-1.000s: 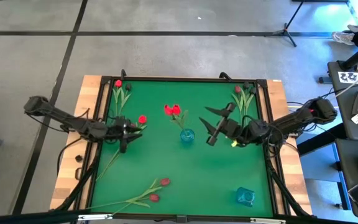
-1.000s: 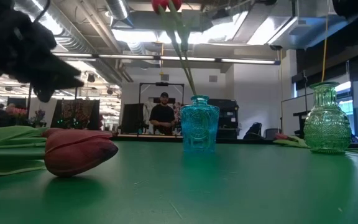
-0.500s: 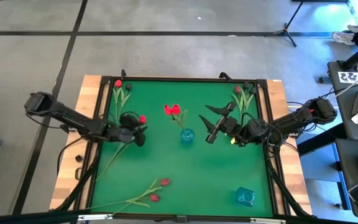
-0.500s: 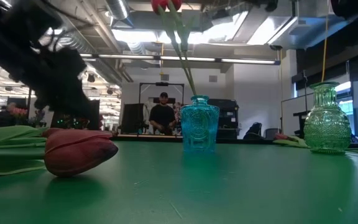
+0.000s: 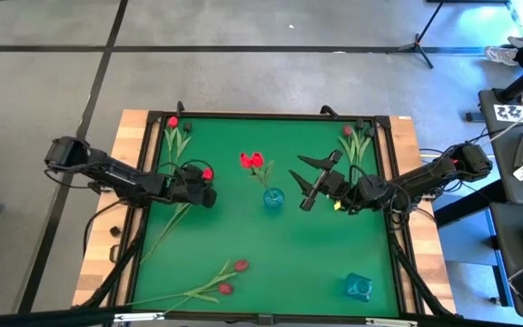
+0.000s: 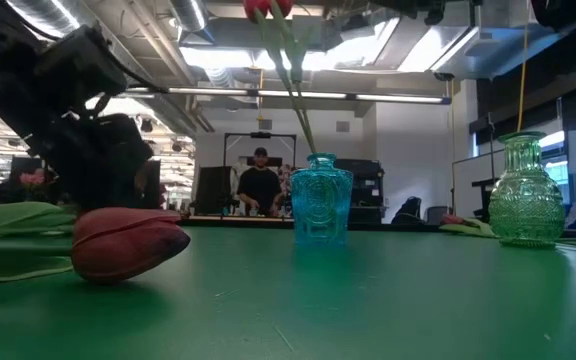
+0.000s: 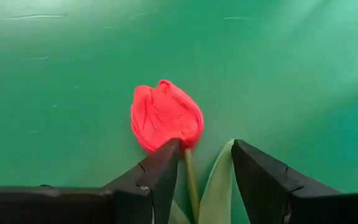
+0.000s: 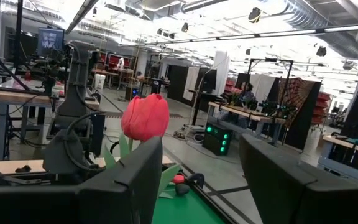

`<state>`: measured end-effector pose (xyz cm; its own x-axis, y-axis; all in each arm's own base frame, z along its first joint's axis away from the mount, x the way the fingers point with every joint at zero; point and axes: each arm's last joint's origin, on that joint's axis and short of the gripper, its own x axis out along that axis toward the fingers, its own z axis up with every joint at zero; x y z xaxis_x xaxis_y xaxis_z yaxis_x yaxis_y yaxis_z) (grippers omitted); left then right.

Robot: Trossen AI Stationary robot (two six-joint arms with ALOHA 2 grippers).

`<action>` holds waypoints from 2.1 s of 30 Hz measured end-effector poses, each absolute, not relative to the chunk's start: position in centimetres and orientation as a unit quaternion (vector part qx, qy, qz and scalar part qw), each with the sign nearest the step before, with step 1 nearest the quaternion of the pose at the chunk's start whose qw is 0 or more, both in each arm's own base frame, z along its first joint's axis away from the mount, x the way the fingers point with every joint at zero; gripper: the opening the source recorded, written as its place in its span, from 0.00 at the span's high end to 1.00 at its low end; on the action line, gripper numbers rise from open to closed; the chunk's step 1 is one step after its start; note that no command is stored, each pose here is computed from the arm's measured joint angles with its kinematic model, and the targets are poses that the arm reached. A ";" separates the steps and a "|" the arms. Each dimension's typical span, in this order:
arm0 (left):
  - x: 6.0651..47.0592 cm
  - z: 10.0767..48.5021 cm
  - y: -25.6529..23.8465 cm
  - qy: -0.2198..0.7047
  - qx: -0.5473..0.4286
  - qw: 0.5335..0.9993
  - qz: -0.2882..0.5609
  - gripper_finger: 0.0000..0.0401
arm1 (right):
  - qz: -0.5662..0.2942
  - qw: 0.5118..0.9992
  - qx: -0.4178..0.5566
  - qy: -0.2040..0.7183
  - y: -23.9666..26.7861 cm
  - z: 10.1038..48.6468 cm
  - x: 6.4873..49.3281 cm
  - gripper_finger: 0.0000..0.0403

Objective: Sort flowers into vase by color
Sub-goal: Put the red flower in the top blue vase

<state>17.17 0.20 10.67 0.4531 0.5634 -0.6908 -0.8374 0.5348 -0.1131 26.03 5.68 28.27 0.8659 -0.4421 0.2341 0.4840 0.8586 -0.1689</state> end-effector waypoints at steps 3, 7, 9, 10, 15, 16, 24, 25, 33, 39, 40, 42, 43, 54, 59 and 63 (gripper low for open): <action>17.3 10.2 0.2 0.311 -0.218 0.818 0.433 0.62 | -0.241 0.959 -0.111 -0.094 5.7 28.3 26.0 0.47; 17.4 9.6 0.2 0.310 -0.220 0.812 0.443 0.64 | -0.241 0.960 -0.111 -0.094 5.7 28.3 26.0 0.47; 17.5 9.5 0.2 0.306 -0.226 0.808 0.449 0.67 | -0.241 0.960 -0.109 -0.095 5.7 28.3 26.0 0.47; 17.5 9.5 0.2 0.304 -0.230 0.807 0.451 0.69 | -0.241 0.960 -0.109 -0.095 5.7 28.3 26.0 0.47; 17.3 9.5 0.2 0.294 -0.234 0.804 0.461 0.87 | -0.241 0.960 -0.108 -0.095 5.7 28.3 26.0 0.47; 17.3 9.5 0.1 0.292 -0.234 0.804 0.462 0.91 | -0.241 0.960 -0.109 -0.095 5.7 28.3 26.0 0.47; 19.2 13.6 -1.6 0.251 -0.230 0.861 0.377 0.98 | -0.240 0.957 -0.116 -0.112 5.8 29.6 26.1 0.47; 19.5 14.6 -1.9 0.239 -0.223 0.872 0.363 0.98 | -0.237 0.957 -0.120 -0.114 5.9 29.8 26.2 0.47; 17.9 22.0 -4.9 0.139 -0.192 0.943 0.232 0.99 | -0.169 0.964 -0.185 -0.085 9.1 30.6 26.0 0.47; 15.5 24.9 -7.3 0.052 -0.177 0.977 0.105 0.99 | -0.118 0.976 -0.166 -0.076 11.8 30.3 25.2 0.47; 15.4 25.2 -7.8 0.034 -0.164 0.983 0.077 0.99 | -0.104 0.979 -0.155 -0.076 12.1 30.1 25.3 0.47; 15.3 25.6 -8.7 -0.004 -0.135 0.991 0.007 0.99 | -0.074 0.986 -0.134 -0.071 12.5 29.4 25.8 0.47; 15.4 25.8 -9.1 -0.029 -0.121 0.992 -0.030 0.99 | -0.057 0.988 -0.122 -0.069 12.8 28.9 26.1 0.47; 18.8 25.5 -9.8 -0.199 -0.047 0.973 -0.105 0.99 | -0.038 0.992 -0.076 -0.097 14.2 24.2 31.9 0.47; 21.3 25.5 -9.5 -0.233 -0.062 0.966 -0.092 1.00 | -0.047 0.992 -0.075 -0.086 14.7 25.2 36.0 0.47; 23.4 25.6 -9.5 -0.233 -0.065 0.967 -0.079 1.00 | -0.067 0.995 -0.043 -0.067 14.2 26.8 38.3 0.47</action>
